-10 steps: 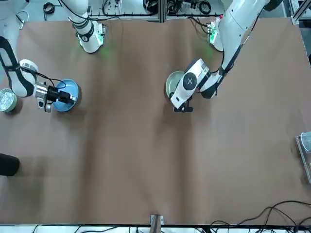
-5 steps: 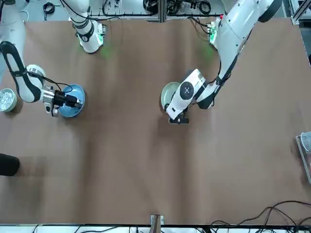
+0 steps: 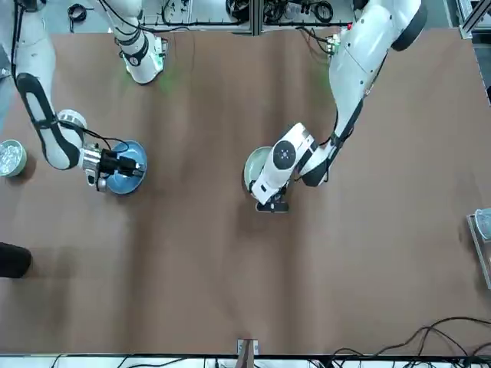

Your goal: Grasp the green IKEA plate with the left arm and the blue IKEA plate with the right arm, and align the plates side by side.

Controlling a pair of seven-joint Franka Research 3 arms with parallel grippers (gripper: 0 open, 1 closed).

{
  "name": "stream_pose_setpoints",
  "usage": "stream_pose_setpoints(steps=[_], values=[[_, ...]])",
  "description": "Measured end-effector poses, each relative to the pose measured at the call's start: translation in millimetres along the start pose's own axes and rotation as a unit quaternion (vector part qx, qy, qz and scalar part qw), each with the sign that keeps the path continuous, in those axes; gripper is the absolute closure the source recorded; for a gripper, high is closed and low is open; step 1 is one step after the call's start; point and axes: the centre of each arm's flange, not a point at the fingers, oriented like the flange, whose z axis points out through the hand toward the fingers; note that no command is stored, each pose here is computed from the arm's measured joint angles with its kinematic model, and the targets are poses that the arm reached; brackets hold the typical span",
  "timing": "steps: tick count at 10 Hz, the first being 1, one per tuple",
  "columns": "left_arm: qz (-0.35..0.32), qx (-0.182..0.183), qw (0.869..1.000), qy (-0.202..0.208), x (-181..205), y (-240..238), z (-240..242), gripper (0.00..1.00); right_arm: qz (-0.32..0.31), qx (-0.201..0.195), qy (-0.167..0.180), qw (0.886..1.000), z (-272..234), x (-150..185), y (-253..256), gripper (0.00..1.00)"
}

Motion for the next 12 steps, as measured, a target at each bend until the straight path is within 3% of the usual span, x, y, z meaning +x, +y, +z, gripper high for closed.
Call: stream_pose_setpoints(steps=[8, 12], values=[[0.003, -0.011, 0.999, 0.032, 19, 36, 6, 0.00, -0.002, 0.006, 0.020, 1.000, 41, 13, -28, 0.02], [-0.009, -0.017, 0.999, 0.035, 10, 54, 4, 0.00, -0.001, 0.005, 0.022, 1.000, 41, 15, -26, 0.02]])
